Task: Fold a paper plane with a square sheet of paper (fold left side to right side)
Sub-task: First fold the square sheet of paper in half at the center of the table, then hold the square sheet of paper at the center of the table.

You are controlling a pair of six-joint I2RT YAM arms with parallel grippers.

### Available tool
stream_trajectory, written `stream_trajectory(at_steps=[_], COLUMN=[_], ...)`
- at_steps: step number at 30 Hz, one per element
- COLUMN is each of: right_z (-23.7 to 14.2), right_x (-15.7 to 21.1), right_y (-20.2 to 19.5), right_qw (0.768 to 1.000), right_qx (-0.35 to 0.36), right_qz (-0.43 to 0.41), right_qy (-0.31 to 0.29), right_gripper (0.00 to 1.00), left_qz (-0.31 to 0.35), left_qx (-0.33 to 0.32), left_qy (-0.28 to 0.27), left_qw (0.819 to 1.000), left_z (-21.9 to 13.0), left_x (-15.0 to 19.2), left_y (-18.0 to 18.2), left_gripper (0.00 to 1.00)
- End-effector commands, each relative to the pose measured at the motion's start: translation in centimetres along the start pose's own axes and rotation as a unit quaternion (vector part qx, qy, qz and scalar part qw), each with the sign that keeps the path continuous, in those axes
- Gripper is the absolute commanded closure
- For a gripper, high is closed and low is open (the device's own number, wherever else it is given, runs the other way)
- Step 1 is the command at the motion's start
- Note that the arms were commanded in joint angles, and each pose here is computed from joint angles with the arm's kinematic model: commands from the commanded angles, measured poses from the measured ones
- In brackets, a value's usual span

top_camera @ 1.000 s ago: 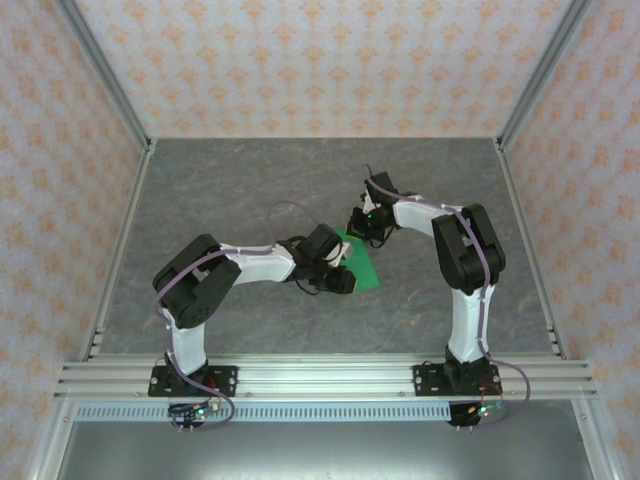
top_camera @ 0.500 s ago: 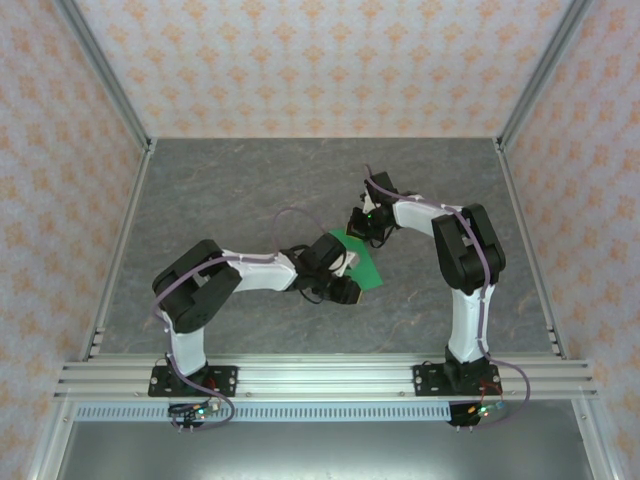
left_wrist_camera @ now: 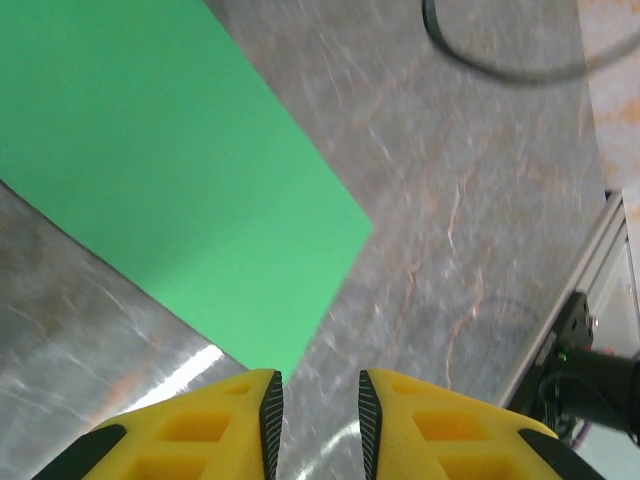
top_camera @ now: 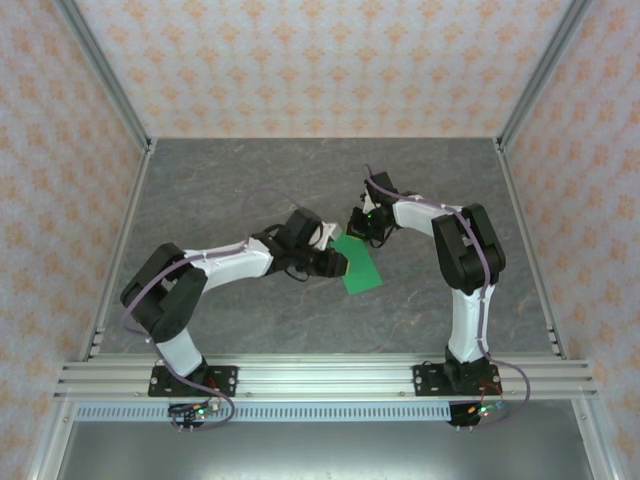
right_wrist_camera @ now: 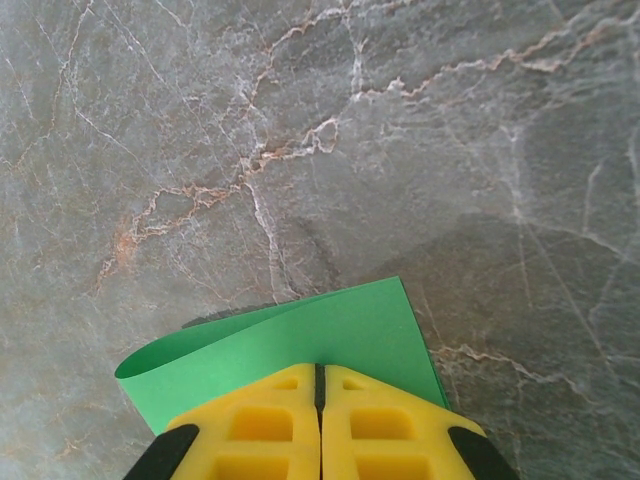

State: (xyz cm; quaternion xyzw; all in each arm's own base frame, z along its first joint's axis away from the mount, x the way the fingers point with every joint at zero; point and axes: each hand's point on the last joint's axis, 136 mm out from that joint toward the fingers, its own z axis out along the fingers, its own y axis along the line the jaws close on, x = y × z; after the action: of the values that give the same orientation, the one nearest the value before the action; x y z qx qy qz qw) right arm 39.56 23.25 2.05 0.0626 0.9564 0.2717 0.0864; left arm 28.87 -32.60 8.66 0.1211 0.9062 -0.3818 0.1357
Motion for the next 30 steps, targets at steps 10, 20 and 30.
stream_trajectory(at_steps=[10, 20, 30], right_z=[0.8, -2.4, -11.7], right_x=[0.8, -2.0, -1.9], right_y=[-2.0, 2.2, 3.3], right_qw=[0.999, 0.999, 0.988], right_qx=[0.032, -0.017, 0.026], right_qz=[0.024, -0.005, -0.071], right_qy=[0.002, -0.045, -0.133], right_gripper=[0.93, 0.89, 0.61], left_qz=[-0.01, -0.037, -0.046], left_qx=[0.002, -0.039, -0.047], left_qy=[0.043, 0.063, 0.066], left_qw=[0.999, 0.997, 0.996], left_z=[5.2, 6.2, 6.3], left_x=[-0.5, 1.3, 1.9], left_y=[1.6, 4.3, 4.7], left_gripper=[0.71, 0.71, 0.71])
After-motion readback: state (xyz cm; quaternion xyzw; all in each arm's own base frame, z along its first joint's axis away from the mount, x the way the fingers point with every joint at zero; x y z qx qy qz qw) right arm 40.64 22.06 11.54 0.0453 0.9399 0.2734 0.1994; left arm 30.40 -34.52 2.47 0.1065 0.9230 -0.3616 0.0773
